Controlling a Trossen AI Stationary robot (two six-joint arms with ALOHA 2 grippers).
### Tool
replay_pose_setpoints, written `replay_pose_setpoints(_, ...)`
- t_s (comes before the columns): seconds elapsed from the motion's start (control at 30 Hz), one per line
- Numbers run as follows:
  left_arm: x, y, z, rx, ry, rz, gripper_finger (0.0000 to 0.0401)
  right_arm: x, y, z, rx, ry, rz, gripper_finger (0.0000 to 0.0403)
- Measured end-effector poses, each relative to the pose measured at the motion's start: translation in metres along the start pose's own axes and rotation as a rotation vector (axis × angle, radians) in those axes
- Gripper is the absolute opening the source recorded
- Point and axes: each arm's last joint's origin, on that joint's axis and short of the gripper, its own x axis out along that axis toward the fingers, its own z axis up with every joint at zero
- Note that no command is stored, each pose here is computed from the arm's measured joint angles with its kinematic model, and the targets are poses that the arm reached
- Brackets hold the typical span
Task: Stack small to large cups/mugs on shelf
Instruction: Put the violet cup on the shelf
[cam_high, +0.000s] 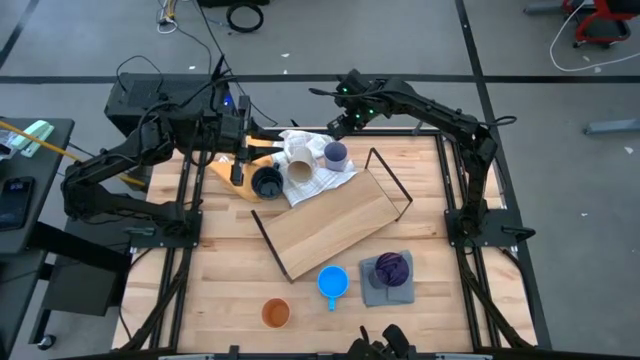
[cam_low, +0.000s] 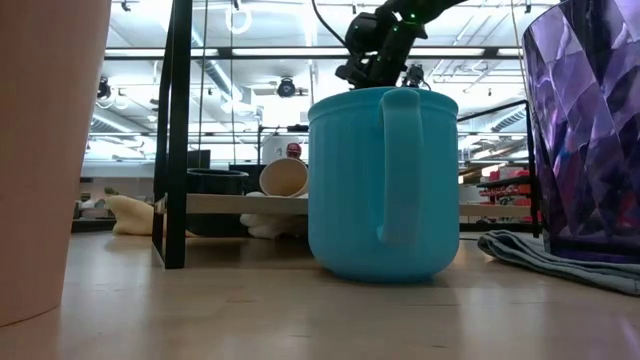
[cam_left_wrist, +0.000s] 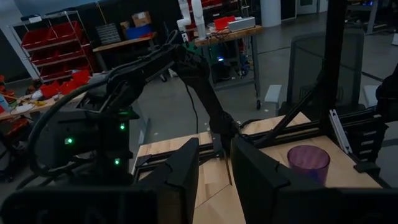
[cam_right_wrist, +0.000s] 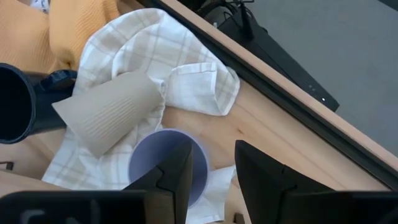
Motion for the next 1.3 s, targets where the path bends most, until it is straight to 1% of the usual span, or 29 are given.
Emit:
replay_pose_setpoints(0.6, 0.0, 0.0, 0.0, -0.002, 0.004, -0.001, 0.01, 0.002, -0.003, 0.0, 0.037, 0.007, -0.017, 0.0128)
replay_pose_setpoints(0.73, 0.0, 0.0, -0.001, -0.006, 0.014, -0.004, 0.0099, 0.003, -0.003, -0.001, 0.071, 0.015, -0.019, 0.0128)
replay_pose_setpoints(0.87, 0.0, -0.001, -0.002, -0.01, 0.022, -0.006, 0.0102, 0.003, -0.002, -0.001, 0.078, 0.02, -0.019, 0.0128)
replay_pose_setpoints(0.93, 0.0, -0.001, -0.002, -0.011, 0.022, -0.006, 0.0102, 0.003, -0.002, -0.003, 0.107, 0.041, -0.02, 0.0128)
replay_pose_setpoints(1.03, 0.0, -0.001, -0.002, -0.011, 0.022, -0.005, 0.0101, 0.002, -0.004, -0.01, 0.152, 0.11, -0.033, 0.0128)
replay_pose_setpoints(1.17, 0.0, -0.001, -0.002, -0.018, 0.022, -0.006, 0.0102, 0.002, -0.003, -0.015, 0.142, 0.159, -0.05, 0.0128)
replay_pose_setpoints(1.3, 0.0, -0.001, -0.003, -0.02, 0.028, -0.007, 0.0103, 0.002, 0.002, -0.015, 0.15, 0.159, 0.001, 0.0128)
